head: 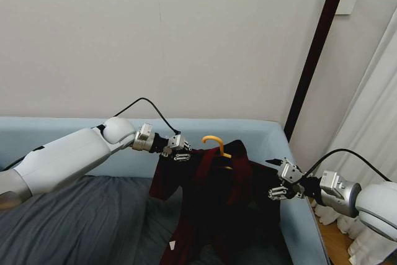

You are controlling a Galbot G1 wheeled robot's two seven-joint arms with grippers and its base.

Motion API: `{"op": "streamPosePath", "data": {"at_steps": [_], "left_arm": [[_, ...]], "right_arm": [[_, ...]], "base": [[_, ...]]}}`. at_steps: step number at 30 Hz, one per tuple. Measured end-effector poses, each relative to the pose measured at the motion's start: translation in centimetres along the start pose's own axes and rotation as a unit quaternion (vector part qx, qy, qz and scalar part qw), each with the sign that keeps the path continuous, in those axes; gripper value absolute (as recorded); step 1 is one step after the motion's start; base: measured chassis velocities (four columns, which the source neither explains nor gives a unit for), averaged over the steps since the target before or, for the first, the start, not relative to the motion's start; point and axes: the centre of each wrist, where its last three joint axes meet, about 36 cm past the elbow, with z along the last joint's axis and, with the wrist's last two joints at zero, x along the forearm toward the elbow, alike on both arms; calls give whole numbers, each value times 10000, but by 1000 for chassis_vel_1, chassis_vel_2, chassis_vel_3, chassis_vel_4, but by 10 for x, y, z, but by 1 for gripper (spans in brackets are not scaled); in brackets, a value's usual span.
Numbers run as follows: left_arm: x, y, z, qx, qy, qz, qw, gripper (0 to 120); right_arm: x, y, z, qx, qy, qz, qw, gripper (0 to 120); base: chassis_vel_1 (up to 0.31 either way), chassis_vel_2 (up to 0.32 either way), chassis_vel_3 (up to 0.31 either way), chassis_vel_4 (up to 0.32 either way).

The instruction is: Pick up the clothes from the sofa and hang them on the clothes hanger.

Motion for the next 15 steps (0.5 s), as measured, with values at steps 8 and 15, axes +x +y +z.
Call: {"op": "streamPosePath", "data": {"at_steps": [8,15], "left_arm": [[-3,-3,0,-90,-29,166,9998,2],[-1,-6,1,-87,-8,173,9998,2]], "right_arm": [[-3,4,-1,38,-13,-48,10000,32],[-1,8,-3,98,-10,-203,9997,11]], "base": [[0,0,0,0],[0,0,0,0]]}}
